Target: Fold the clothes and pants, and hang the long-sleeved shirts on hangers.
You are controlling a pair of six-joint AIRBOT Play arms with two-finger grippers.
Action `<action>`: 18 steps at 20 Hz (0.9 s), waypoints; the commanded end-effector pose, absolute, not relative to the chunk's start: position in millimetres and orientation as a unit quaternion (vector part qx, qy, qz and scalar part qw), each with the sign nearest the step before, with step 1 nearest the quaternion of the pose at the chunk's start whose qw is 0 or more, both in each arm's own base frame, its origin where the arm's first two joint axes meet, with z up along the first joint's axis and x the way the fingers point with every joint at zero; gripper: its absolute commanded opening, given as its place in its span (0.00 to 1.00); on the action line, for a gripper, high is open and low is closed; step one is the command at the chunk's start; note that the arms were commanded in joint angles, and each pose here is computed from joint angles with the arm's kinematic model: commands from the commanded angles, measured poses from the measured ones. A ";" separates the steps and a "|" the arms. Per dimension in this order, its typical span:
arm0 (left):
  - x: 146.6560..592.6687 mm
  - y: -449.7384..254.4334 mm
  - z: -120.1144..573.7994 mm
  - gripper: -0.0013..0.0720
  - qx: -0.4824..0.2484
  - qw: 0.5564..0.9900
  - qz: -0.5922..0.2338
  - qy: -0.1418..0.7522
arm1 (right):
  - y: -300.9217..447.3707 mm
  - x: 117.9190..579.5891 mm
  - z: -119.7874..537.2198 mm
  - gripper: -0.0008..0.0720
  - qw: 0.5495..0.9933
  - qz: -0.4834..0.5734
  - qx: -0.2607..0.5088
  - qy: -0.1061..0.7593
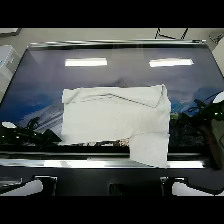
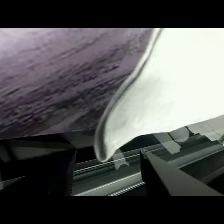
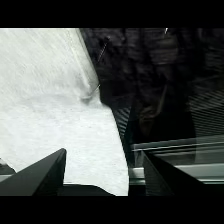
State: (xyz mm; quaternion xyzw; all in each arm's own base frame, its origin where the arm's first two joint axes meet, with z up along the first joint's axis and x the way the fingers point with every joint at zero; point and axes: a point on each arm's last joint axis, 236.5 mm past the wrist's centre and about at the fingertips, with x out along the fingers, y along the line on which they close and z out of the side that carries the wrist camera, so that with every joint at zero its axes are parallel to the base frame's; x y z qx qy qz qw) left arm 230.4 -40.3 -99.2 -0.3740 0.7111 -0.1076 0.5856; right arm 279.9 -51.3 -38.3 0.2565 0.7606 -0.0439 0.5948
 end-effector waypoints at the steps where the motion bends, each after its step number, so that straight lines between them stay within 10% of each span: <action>1: 245.5 -50.5 -111.0 0.56 -0.375 0.606 -0.100 0.694 | -50.1 276.6 -39.3 0.74 0.593 -0.041 0.256 0.762; 5: 246.4 -59.5 -112.1 0.05 -0.367 0.605 -0.099 0.700 | -53.9 279.1 -46.6 0.76 0.602 -0.050 0.252 0.756; 18: 250.6 -57.4 -84.1 0.05 -0.352 0.637 -0.119 0.676 | -11.9 314.2 -106.5 0.65 0.635 0.022 0.331 0.697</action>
